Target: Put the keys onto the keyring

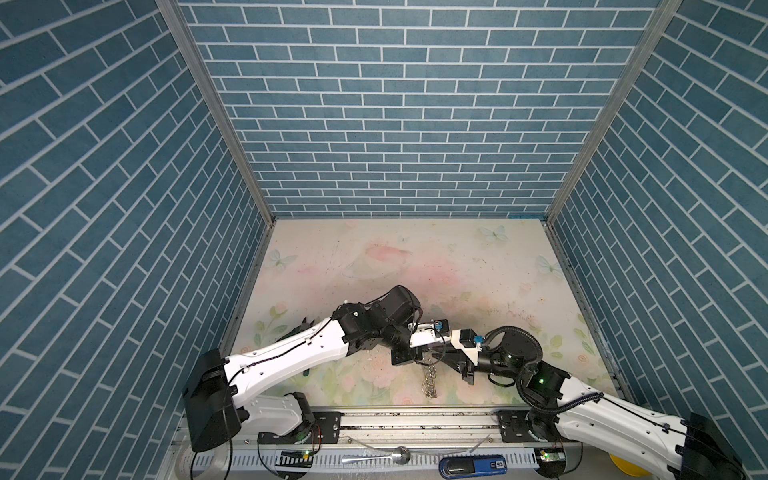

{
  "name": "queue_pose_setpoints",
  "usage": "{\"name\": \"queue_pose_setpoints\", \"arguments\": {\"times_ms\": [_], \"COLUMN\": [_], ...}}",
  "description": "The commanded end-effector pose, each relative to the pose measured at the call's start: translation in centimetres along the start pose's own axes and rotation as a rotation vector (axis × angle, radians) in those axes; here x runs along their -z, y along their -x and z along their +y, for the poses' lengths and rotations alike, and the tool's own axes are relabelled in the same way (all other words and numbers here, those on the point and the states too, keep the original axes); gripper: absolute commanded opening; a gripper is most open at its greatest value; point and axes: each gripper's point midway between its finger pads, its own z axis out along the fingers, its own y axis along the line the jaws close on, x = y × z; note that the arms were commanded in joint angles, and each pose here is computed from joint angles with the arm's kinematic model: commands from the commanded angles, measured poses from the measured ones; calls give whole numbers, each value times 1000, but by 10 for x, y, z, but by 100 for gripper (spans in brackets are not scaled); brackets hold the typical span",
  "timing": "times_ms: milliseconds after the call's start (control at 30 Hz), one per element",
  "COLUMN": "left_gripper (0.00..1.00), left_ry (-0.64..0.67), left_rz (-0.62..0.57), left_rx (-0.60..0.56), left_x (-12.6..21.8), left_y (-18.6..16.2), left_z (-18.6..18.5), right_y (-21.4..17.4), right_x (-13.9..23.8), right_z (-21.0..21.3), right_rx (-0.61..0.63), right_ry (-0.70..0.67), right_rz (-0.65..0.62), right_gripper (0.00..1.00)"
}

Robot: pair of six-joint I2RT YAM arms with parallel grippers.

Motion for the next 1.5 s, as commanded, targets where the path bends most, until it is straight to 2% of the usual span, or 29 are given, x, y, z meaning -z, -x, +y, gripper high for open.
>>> {"name": "queue_pose_setpoints", "arguments": {"times_ms": [0,400,667,1000,1133,1400,1467], "left_gripper": [0,0,0,0,0,0,0], "left_ry": [-13,-36,16,8,-16,-12,-13], "left_rz": [-70,-88,-98,-147,-158,-175,-173], "left_rx": [-43,-66,-73,-85,-90,-99,-99], "left_x": [7,8,13,17,17,19,18], "left_y": [22,28,27,31,34,37,36], "left_z": [-2,-9,-2,-7,-11,-11,-11], "right_y": [24,23,10,22,24,21,23], "right_x": [-2,-10,-6,7,8,5,5], "right_z": [1,0,2,-2,-1,3,3], "right_rx": [25,3,-1,24,19,8,11], "right_ry": [14,32,28,-31,-27,4,5], "right_rz": [-50,-46,1,-100,-94,-72,-78], "right_gripper": [17,13,18,20,20,12,5]}}
